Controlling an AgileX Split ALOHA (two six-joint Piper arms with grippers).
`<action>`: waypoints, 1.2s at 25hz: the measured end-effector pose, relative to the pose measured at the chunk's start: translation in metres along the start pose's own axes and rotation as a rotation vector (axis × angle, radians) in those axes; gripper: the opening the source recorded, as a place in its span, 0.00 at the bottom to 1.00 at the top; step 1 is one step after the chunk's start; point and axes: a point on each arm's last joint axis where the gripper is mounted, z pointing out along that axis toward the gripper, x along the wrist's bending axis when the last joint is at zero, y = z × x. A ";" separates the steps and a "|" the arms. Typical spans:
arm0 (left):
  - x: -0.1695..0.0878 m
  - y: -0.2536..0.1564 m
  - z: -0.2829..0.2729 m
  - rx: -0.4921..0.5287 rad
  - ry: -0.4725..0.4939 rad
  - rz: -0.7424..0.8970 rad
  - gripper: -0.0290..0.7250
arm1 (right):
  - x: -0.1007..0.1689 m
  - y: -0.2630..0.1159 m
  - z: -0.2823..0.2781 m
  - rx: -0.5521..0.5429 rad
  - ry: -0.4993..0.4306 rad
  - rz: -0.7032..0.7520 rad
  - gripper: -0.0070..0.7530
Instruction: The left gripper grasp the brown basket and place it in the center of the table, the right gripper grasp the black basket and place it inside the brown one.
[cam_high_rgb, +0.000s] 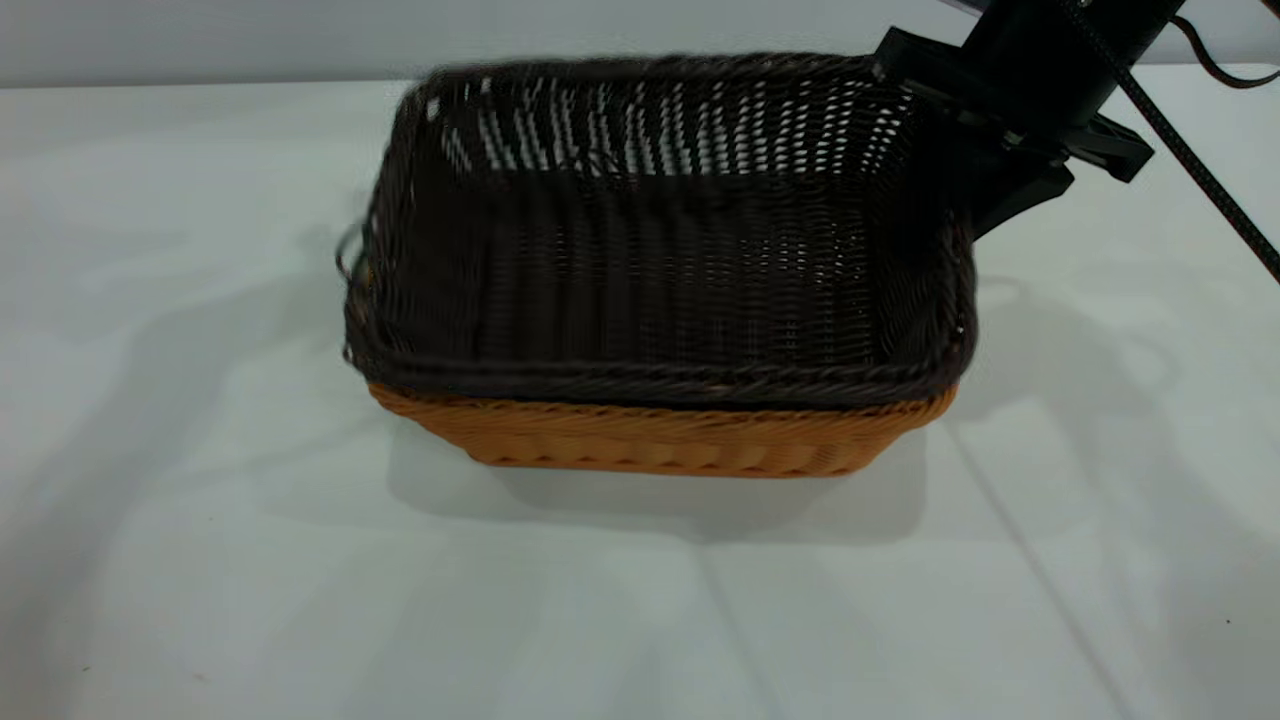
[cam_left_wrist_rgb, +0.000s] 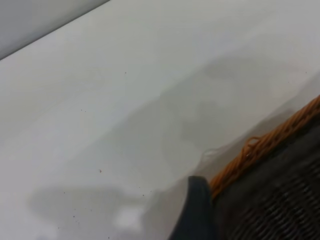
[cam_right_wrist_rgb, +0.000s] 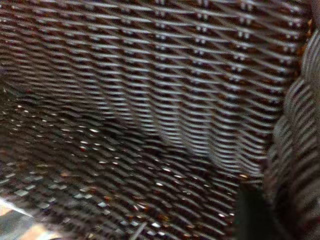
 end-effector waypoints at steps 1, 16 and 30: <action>0.000 0.000 0.000 0.000 0.000 0.000 0.76 | 0.000 0.000 0.000 -0.002 0.003 0.001 0.32; -0.018 0.033 -0.064 -0.166 0.101 0.132 0.76 | 0.030 -0.003 -0.110 -0.320 -0.104 -0.226 0.84; -0.058 0.013 -0.222 -0.122 0.274 -0.018 0.76 | 0.124 -0.211 -0.298 -0.678 -0.096 -0.581 0.78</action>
